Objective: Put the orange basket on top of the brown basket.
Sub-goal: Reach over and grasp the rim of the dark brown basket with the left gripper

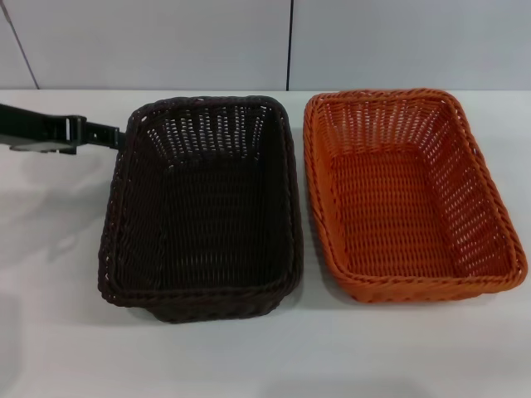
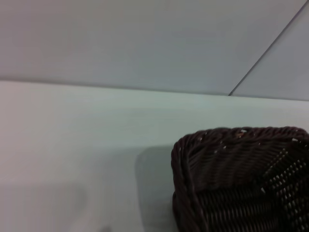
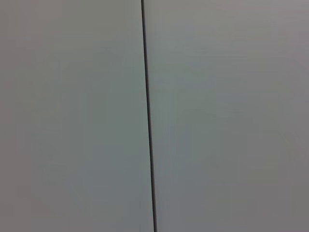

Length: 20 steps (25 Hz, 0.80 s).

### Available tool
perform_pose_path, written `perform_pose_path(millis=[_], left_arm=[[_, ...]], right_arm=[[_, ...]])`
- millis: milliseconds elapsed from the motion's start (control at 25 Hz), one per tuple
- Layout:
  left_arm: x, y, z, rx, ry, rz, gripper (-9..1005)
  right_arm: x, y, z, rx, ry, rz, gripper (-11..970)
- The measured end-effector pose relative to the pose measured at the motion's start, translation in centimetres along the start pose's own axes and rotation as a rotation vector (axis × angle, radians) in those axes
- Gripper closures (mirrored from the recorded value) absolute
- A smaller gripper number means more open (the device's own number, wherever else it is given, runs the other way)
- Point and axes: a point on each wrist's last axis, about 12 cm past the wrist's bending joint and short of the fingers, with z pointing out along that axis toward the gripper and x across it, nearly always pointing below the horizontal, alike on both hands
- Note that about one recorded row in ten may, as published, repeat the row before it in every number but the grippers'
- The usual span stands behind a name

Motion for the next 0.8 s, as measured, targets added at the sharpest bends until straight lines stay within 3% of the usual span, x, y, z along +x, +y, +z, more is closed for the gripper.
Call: perform_pose_path(millis=[400,800], left_arm=[[2.6,1.2,1.3,-0.005,0.038,-0.069,148],[3.5,0.7,2.6,0.035,0.085,-0.077,151]], right_arm=[[-0.3,0.6,0.4,-0.018,-0.009,-0.002,383],[-0.2,0.5,0.4,-0.017,-0.007,-0.003,384]])
